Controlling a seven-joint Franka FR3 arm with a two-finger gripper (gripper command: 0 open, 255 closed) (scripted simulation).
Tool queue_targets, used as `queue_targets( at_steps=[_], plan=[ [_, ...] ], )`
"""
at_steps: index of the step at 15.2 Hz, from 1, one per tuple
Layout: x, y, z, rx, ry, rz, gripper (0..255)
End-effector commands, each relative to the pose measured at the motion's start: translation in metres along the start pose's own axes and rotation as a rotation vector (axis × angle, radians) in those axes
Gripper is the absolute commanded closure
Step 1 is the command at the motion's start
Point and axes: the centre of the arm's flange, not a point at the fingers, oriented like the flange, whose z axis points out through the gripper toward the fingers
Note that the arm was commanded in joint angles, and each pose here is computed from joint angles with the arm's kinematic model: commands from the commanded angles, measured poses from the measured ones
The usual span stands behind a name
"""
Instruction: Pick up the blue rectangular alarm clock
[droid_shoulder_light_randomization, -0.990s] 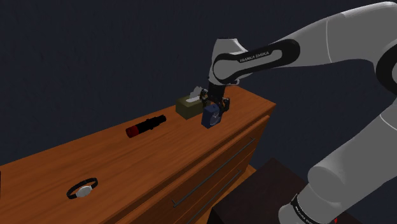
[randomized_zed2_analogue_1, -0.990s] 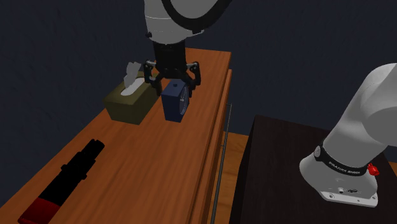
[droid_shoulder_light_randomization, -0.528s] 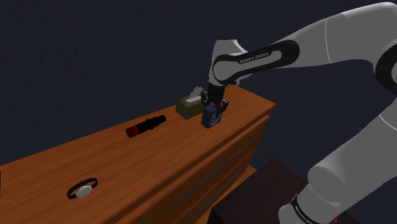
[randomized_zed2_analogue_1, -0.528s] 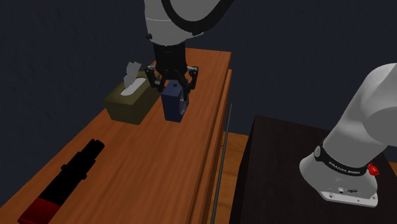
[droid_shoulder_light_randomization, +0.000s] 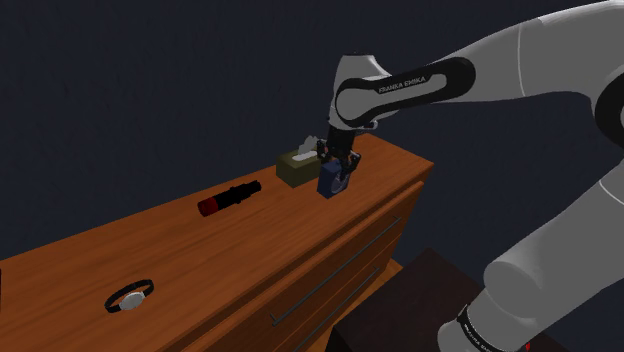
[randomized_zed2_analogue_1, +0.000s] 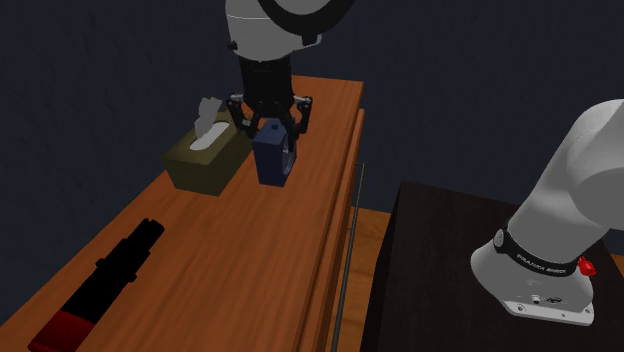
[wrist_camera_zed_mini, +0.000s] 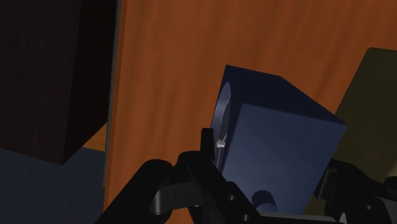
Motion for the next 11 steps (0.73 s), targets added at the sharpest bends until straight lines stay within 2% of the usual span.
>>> queue_targets(
  at_steps=[1, 11],
  plan=[
    [0.000, 0.000, -0.010, 0.000, 0.000, 0.000, 255],
    [0.000, -0.001, -0.063, 0.000, 0.000, 0.000, 255]
  ],
)
